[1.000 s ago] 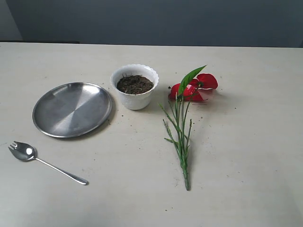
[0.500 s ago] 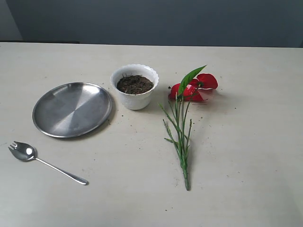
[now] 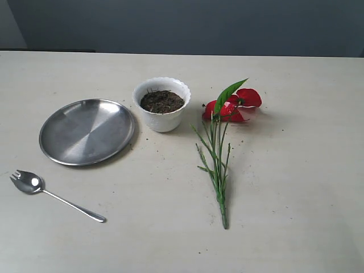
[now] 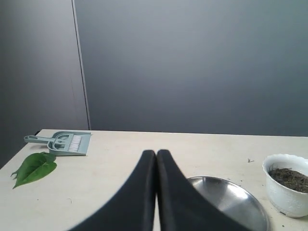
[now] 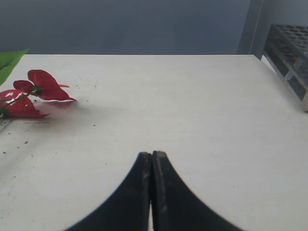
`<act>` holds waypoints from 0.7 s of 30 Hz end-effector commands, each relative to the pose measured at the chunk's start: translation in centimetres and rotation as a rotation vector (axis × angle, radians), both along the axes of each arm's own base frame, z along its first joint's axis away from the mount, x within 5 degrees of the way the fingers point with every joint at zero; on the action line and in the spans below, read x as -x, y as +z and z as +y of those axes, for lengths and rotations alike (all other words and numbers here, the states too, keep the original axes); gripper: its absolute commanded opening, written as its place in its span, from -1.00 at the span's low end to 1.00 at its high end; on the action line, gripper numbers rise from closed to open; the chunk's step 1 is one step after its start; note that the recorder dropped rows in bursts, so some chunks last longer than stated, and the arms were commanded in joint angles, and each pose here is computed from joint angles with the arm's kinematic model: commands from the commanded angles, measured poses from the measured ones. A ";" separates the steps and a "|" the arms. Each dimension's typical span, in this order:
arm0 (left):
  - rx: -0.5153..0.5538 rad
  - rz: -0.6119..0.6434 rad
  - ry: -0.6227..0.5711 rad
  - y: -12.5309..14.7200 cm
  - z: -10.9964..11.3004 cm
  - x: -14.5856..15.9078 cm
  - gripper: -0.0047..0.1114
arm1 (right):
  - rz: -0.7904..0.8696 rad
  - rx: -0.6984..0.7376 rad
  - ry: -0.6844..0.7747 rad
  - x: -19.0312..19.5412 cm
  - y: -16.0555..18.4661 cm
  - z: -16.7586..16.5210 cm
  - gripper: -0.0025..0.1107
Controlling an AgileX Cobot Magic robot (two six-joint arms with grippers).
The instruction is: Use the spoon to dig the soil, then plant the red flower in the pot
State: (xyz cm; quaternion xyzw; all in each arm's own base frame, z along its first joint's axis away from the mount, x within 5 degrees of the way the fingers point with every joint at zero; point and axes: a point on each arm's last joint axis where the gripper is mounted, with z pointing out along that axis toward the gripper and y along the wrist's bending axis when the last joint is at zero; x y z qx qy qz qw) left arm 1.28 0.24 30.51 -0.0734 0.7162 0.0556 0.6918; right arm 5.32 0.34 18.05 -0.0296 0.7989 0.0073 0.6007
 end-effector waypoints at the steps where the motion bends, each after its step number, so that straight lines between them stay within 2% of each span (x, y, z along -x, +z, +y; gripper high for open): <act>1: -0.016 0.004 0.006 0.8 0.0 0.6 -0.92 | -0.008 0.005 -0.001 0.0 0.0 0.0 -0.97; 7: -0.020 0.028 0.012 0.6 0.0 0.7 -0.92 | -0.008 0.005 -0.001 0.0 0.0 0.0 -0.97; 21: -0.032 -0.007 0.015 1.0 0.1 0.7 -0.92 | -0.008 0.005 -0.001 0.0 0.0 0.0 -0.97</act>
